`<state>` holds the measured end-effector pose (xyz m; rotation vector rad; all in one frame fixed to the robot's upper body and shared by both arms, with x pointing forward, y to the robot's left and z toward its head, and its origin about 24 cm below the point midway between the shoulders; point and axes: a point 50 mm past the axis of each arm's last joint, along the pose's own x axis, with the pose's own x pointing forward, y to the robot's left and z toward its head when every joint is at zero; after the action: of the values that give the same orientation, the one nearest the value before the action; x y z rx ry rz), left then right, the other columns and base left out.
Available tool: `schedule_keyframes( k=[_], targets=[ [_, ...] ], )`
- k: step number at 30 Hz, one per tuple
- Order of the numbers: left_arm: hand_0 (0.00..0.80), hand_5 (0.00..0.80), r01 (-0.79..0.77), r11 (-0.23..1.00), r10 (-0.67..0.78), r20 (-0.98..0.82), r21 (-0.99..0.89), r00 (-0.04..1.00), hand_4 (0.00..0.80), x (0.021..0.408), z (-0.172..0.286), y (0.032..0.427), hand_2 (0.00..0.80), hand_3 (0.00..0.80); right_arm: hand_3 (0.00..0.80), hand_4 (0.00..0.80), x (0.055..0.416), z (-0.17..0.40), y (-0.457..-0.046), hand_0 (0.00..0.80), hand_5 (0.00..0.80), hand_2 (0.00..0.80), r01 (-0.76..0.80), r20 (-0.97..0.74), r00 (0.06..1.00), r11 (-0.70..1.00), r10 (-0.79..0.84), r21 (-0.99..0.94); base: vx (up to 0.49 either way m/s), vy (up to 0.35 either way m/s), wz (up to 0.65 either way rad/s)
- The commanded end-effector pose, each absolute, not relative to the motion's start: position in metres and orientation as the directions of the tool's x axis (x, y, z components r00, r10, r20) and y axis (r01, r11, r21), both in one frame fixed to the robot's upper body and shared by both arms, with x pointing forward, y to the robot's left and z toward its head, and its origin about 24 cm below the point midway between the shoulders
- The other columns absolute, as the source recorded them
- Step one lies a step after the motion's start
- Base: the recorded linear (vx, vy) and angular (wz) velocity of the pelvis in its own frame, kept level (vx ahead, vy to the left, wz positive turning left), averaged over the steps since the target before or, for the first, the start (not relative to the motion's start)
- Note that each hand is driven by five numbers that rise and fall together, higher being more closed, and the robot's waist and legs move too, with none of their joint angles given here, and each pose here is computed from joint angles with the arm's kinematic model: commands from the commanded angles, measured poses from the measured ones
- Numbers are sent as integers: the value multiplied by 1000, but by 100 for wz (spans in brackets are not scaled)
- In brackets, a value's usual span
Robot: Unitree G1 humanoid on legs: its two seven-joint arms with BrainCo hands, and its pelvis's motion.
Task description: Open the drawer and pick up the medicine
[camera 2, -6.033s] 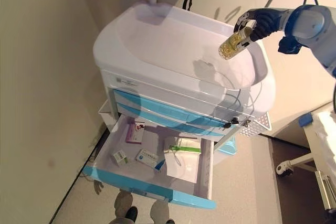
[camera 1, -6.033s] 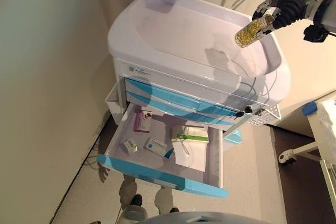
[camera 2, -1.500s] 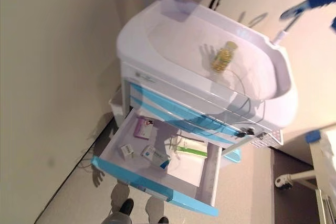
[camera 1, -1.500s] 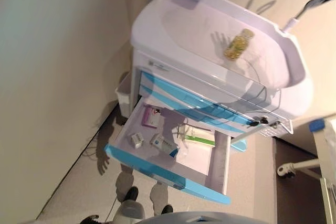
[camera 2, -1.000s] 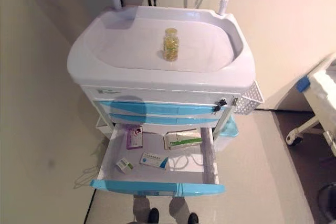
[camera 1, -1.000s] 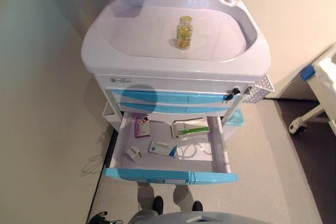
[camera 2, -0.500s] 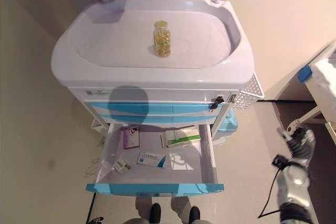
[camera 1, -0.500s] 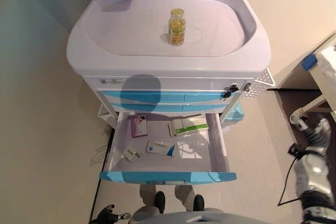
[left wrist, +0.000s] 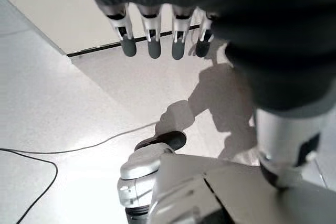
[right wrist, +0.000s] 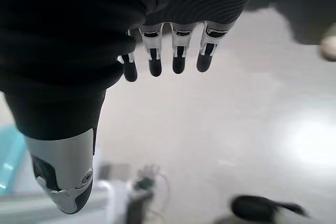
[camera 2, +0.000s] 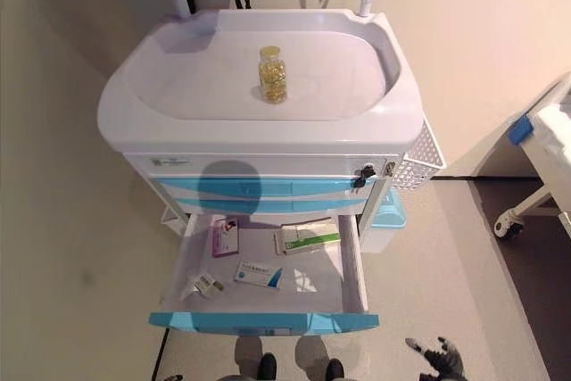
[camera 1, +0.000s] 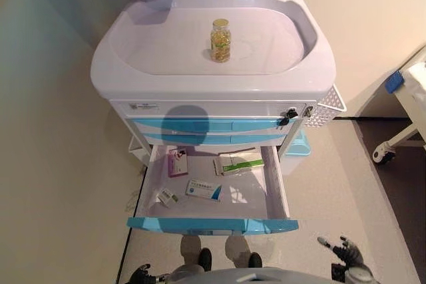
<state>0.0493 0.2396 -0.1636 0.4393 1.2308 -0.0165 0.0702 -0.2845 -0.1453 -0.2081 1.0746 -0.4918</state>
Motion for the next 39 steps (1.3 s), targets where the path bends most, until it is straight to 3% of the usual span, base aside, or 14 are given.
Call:
schedule_keyframes(
  k=[1,8,21,28,39],
  targets=[
    [0,0,258,907,225,-901,333,371,0,59,-163,238,0,0,0,0,85,-145,-276,0,0,0,157,-791,445,906,-420,-394,-18,-38,11],
    [0,0,359,861,165,-865,361,474,0,81,-157,232,0,0,0,0,92,-142,-275,0,0,0,-78,-792,496,891,-355,-448,-34,-18,5],
    [0,0,381,806,84,-724,453,684,0,140,-128,229,0,0,0,0,141,-131,-268,0,0,0,-148,-744,597,870,-299,-469,-109,36,1],
    [0,0,403,758,4,-622,513,783,0,170,-105,224,0,0,0,0,149,-126,-272,0,0,0,-153,-726,613,856,-310,-494,-53,58,7],
    [0,0,301,765,-67,-395,569,916,0,230,-50,219,0,0,0,0,157,-119,-281,0,0,0,-129,-701,636,850,-324,-510,-45,50,-6]
  ],
)
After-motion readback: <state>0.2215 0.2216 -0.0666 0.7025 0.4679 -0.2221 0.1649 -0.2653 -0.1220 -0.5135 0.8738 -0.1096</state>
